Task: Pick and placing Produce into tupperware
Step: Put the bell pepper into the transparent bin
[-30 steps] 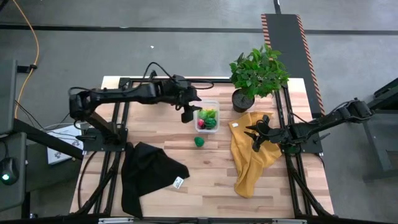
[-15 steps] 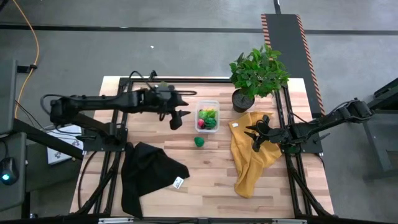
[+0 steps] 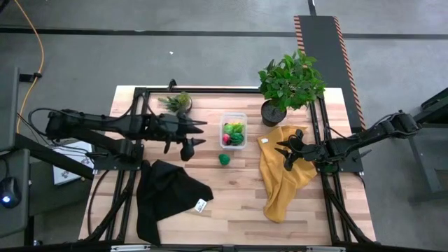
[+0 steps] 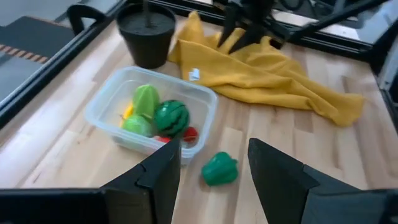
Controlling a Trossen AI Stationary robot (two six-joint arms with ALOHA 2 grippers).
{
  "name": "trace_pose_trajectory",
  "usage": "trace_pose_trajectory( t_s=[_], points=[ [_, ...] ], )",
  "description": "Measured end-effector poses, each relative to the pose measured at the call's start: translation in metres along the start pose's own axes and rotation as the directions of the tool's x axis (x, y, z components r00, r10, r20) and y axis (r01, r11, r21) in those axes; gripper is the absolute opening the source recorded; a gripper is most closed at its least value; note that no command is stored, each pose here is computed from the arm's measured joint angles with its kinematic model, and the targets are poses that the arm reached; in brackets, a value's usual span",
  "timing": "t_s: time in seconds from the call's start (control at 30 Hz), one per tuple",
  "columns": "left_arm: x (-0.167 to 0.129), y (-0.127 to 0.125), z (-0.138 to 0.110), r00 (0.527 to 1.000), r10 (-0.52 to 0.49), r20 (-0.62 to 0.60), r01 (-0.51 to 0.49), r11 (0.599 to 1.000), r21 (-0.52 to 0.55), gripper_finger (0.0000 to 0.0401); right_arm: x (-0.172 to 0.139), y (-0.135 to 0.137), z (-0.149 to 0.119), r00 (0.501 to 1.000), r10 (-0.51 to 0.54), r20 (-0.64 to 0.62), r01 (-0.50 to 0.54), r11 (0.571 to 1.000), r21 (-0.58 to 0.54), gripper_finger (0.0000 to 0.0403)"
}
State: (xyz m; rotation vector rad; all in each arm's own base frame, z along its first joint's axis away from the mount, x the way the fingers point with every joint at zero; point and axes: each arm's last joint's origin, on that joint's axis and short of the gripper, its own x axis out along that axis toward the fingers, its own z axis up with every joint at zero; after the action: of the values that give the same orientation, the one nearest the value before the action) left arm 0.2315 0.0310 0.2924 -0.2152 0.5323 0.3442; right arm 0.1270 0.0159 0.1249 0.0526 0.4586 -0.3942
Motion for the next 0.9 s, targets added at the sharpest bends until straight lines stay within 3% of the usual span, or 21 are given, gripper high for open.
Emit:
trace_pose_trajectory(
  t_s=[0.33,0.7,0.8,0.9],
  points=[
    [-0.001,-0.007,-0.006,0.995,-0.079,-0.063,0.079,0.997,0.012,0.0177,0.0,0.0,0.0,1.0,0.0,0.0,0.0,1.0,0.0,0.0114],
    [-0.002,-0.008,-0.016,0.969,-0.165,-0.183,0.147,0.983,-0.108,0.0177,0.0,0.0,0.001,1.0,-0.004,0.01,0.004,1.0,0.008,0.0114],
    [-0.002,-0.008,-0.016,0.964,-0.188,-0.189,0.166,0.978,-0.126,0.0177,0.0,0.002,0.006,0.998,0.04,0.046,-0.048,0.979,0.196,0.0114],
    [-0.003,-0.008,-0.016,0.963,-0.191,-0.192,0.166,0.976,-0.138,0.0177,-0.001,0.006,0.014,0.987,0.117,0.11,-0.155,0.871,0.467,0.0114]
  ],
)
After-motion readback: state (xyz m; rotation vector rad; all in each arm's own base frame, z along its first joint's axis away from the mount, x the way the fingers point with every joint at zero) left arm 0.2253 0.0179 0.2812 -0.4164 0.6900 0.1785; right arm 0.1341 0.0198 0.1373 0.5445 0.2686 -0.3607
